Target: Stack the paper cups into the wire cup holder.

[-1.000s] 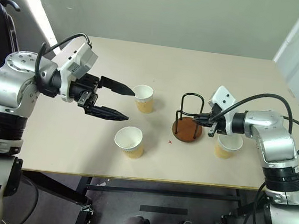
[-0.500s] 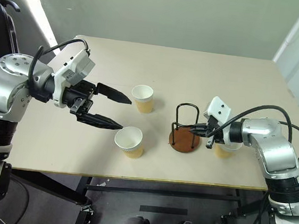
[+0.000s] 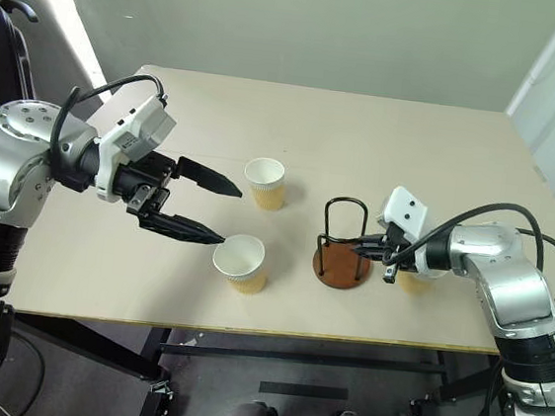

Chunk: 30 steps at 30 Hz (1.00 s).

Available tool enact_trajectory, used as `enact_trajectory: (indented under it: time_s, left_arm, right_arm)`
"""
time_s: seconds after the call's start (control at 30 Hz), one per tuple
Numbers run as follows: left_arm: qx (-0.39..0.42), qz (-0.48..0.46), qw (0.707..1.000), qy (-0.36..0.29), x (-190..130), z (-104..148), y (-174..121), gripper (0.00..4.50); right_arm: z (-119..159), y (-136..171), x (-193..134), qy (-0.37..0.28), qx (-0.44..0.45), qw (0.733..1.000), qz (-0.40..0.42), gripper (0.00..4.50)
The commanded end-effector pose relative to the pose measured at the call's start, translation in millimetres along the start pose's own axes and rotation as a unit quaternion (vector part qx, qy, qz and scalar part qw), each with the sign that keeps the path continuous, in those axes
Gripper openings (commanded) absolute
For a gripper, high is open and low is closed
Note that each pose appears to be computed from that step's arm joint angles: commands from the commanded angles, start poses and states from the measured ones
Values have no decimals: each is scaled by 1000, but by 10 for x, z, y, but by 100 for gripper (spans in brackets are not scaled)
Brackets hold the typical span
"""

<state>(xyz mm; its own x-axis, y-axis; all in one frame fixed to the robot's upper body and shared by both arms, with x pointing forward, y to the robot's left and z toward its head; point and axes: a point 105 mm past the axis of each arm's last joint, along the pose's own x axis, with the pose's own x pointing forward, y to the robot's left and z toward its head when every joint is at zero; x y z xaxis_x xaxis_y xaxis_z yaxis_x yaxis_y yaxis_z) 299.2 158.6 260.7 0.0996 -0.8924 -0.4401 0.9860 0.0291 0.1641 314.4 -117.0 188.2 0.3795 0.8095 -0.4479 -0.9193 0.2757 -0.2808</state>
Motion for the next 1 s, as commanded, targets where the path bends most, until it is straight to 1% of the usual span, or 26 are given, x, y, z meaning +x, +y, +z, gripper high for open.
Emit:
enact_trajectory:
  time_s: [0.03,0.23,0.3,0.33,0.57,0.67,0.93,1.0]
  left_arm:
    - [16,-14,1000,0,-33,79,-74,450]
    - [15,-13,1000,-1,-32,78,-66,450]
    - [16,-12,1000,-1,-26,74,-61,450]
    - [16,-12,1000,-1,-22,73,-58,450]
    - [17,-13,1000,-2,-3,57,-46,450]
    - [19,-11,1000,-3,-7,55,-30,450]
    - [24,-7,1000,-1,-12,25,-14,450]
    - [30,-3,1000,-1,-22,36,-4,450]
  right_arm:
    - [23,28,-25,-3,-23,1000,12,3]
    - [-20,28,-22,7,-28,999,16,3]
    - [-50,12,-26,14,-28,999,11,56]
    - [-58,5,-30,16,-28,999,9,75]
    - [-70,-58,-71,20,-30,999,-14,316]
    - [-25,-88,-98,16,-35,999,-25,422]
    - [142,-132,-270,3,-46,998,-47,422]
    - [219,-172,-342,-3,-55,996,-64,422]
